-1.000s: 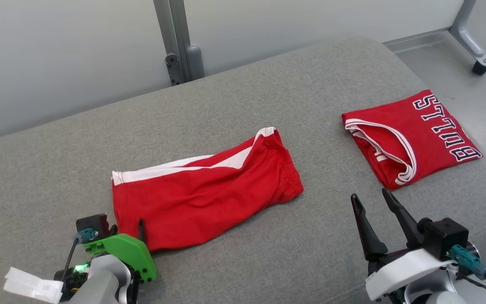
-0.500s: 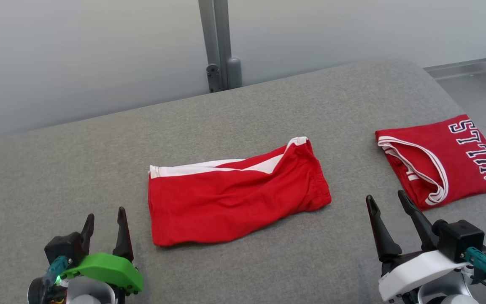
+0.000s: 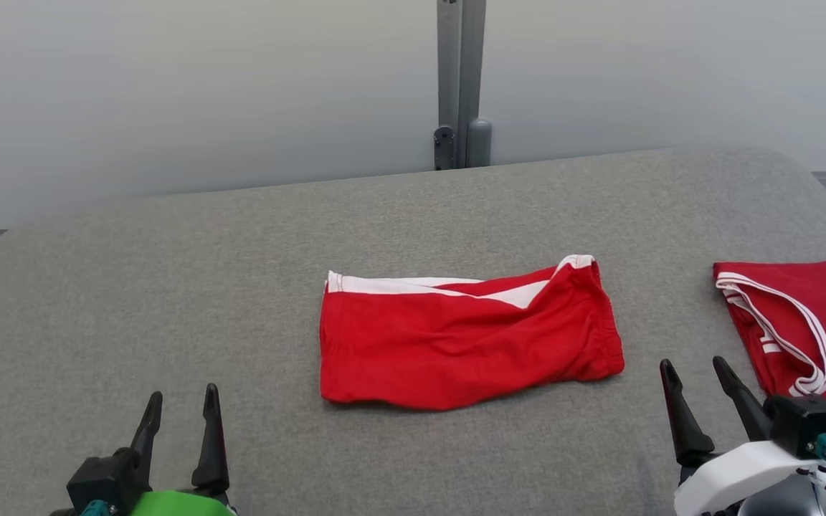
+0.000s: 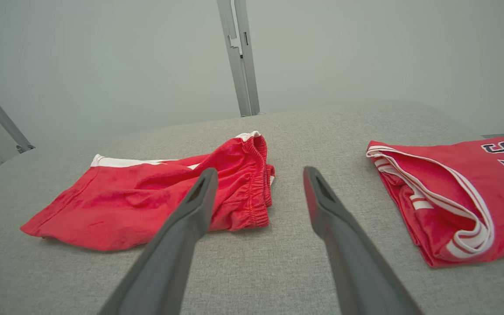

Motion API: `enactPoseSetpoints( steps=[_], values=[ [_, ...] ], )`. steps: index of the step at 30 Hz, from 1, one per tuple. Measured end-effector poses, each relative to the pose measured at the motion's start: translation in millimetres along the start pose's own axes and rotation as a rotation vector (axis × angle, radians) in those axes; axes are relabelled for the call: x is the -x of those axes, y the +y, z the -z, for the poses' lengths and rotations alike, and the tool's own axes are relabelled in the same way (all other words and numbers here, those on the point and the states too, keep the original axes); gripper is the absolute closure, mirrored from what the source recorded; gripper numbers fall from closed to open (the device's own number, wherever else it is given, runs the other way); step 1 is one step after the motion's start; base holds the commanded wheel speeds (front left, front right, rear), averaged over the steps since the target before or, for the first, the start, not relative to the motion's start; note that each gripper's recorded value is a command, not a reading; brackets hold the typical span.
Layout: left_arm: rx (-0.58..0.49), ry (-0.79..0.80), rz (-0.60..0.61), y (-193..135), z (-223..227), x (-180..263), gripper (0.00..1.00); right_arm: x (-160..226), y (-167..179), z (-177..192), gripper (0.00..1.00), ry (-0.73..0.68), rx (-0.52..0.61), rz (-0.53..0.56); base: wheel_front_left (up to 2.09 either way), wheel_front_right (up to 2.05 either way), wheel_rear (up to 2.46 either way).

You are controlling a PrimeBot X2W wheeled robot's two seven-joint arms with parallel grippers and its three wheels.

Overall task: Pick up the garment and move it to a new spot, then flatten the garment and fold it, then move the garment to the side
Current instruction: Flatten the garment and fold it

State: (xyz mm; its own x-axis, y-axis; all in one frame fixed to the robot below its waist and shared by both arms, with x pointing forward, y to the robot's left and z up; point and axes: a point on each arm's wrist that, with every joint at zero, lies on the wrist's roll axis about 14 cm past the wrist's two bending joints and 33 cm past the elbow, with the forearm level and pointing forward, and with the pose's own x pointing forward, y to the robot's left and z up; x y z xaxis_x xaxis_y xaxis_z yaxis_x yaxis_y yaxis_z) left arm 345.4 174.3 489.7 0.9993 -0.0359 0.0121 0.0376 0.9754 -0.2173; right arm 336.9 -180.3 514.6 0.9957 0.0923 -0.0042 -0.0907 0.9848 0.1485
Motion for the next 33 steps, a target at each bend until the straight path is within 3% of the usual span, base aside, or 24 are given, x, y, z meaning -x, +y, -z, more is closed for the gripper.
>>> enactPoseSetpoints(
  steps=[10, 17, 19, 22, 26, 33],
  values=[
    [-0.009, -0.021, -0.041, 13.1, -2.4, 21.1, 0.0, -13.3, 4.9, 23.3, 0.0, 0.141, -0.051, -0.019, 0.0, 0.0, 0.0],
    [0.008, -0.006, -0.04, 9.8, 4.1, 20.4, 0.0, -39.2, 8.6, 38.1, 0.0, 0.442, -0.02, -0.062, 0.0, 0.0, 0.0],
    [0.016, -0.003, -0.038, 8.0, 5.4, 19.6, 0.0, -47.3, 3.5, 37.4, 0.0, 0.523, 0.015, -0.053, 0.0, 0.0, 0.0],
    [0.016, -0.006, -0.035, 6.1, 5.0, 16.9, 0.0, -65.1, -5.3, 28.8, 0.0, 0.581, -0.013, -0.011, 0.0, 0.0, 0.0],
    [0.025, -0.009, -0.039, 5.7, 4.8, 13.4, 0.0, -74.0, -16.1, 43.4, 0.0, 0.75, -0.067, 0.047, 0.0, 0.0, 0.0],
    [0.03, 0.008, -0.069, 14.5, 9.9, 5.8, 0.0, -100.0, -28.2, 53.9, 0.0, 0.897, -0.097, 0.131, 0.0, 0.0, 0.0]
  ],
)
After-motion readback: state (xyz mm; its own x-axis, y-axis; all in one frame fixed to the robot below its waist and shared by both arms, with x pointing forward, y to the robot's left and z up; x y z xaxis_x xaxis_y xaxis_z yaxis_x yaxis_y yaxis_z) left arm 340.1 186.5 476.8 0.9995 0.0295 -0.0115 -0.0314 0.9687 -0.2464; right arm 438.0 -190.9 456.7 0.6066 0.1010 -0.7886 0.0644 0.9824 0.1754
